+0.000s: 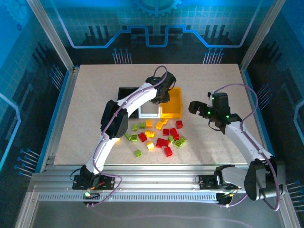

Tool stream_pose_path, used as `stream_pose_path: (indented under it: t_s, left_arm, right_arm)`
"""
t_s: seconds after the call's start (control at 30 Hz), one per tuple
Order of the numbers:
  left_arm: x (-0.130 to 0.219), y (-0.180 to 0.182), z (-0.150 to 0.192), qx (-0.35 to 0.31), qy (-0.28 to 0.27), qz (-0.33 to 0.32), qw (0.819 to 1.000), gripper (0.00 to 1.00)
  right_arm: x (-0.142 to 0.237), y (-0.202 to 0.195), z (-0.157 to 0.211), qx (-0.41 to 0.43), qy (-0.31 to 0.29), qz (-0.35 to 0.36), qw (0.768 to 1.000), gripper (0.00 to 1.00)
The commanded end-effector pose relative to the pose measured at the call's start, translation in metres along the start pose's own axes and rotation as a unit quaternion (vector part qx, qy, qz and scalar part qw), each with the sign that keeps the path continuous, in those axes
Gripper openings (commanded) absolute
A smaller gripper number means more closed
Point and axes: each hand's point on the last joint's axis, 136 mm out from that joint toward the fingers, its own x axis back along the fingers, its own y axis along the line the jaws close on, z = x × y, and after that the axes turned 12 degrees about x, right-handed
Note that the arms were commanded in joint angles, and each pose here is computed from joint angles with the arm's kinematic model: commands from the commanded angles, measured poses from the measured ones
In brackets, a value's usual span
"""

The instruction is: Sort the legos into containers by color

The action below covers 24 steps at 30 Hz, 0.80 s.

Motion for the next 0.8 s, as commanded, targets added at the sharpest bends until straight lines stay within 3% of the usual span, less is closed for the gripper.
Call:
stream_pose_path:
  t_s: [0.0, 0.17, 0.47, 0.63, 0.77]
  left_arm:
    - [0.007, -0.011, 0.008, 0.014, 0.012, 0.026, 0.999, 0.52]
    - [0.028, -0.021, -0.003, 0.017, -0.006, 0.058, 0.998, 0.97]
    - [0.129, -0.025, -0.028, 0.031, -0.081, 0.169, 0.982, 0.99]
    - [0.184, 0.006, -0.011, 0.037, -0.112, 0.245, 0.962, 0.99]
    - [0.189, 0.049, 0.019, 0.037, -0.111, 0.245, 0.962, 0.99]
  right_arm:
    - [-0.003, 0.004, 0.018, -0.003, 0.029, -0.01, 1.0, 1.0]
    - [-0.004, 0.011, 0.028, 0.01, 0.041, -0.011, 0.999, 0.99]
    - [0.004, 0.034, 0.065, 0.055, 0.094, -0.028, 0.994, 0.95]
    - [0.014, 0.063, 0.108, 0.111, 0.145, -0.06, 0.981, 0.87]
    - [0.025, 0.08, 0.143, 0.158, 0.181, -0.075, 0.968, 0.8]
